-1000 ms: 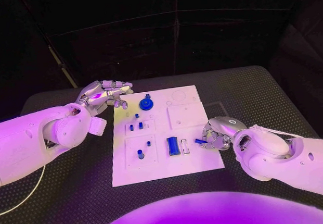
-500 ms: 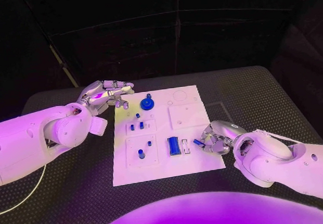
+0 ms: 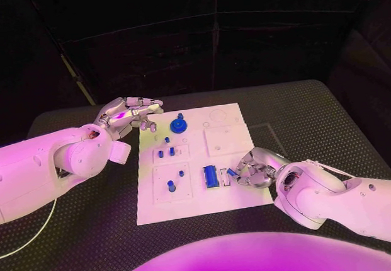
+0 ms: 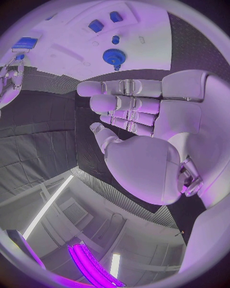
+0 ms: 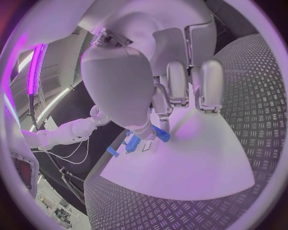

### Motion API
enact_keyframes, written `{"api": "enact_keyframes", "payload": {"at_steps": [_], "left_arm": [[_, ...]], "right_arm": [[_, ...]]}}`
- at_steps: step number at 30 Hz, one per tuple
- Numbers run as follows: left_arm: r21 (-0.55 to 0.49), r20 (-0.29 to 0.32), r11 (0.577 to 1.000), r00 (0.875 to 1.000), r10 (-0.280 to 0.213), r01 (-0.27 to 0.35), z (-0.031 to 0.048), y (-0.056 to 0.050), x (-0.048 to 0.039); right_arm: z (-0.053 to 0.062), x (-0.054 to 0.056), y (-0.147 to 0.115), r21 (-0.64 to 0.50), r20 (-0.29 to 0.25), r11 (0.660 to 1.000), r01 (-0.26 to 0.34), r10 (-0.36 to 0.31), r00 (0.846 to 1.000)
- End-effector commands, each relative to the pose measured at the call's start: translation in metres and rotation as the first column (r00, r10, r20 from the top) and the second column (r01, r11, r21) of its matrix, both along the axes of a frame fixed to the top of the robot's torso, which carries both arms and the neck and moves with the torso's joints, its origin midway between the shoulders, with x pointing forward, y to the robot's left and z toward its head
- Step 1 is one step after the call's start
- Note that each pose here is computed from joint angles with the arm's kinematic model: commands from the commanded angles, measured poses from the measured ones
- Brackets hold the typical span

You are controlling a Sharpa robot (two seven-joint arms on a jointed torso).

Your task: Assemble the parts on the task board

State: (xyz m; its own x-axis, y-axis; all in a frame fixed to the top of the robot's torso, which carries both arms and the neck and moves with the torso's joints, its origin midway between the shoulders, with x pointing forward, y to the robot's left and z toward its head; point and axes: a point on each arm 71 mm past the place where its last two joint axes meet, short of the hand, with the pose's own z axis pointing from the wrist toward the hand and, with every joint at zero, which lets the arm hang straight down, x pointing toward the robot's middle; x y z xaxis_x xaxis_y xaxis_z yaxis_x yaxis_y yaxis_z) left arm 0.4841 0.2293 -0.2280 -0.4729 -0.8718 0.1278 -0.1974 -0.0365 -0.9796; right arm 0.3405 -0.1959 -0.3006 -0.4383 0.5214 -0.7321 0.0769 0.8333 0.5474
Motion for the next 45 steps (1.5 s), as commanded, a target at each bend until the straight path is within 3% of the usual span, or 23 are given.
{"api": "enact_keyframes", "payload": {"at_steps": [1,11,29,35,45], "left_arm": [[-0.008,0.003,1.000,1.000,-0.016,0.016,0.0015,-0.003,-0.0002],[-0.009,0.002,1.000,1.000,-0.023,0.023,0.0017,-0.007,0.0002],[-0.009,0.001,1.000,1.000,-0.024,0.024,0.0016,-0.008,0.0005],[-0.008,-0.001,1.000,1.000,-0.024,0.024,0.0015,-0.007,0.0006],[-0.006,0.009,1.000,1.000,-0.010,0.010,0.0021,-0.005,0.0009]], "right_arm": [[-0.001,0.001,0.003,0.054,-0.021,0.998,0.029,-0.028,0.999],[-0.009,0.003,0.014,0.050,-0.081,0.999,0.001,0.003,0.997],[-0.011,0.004,0.019,0.056,-0.089,0.998,-0.013,0.018,0.996],[-0.010,0.004,0.020,0.062,-0.083,0.998,-0.017,0.022,0.996],[-0.004,0.003,0.015,0.034,-0.009,0.999,-0.043,0.043,0.999]]}}
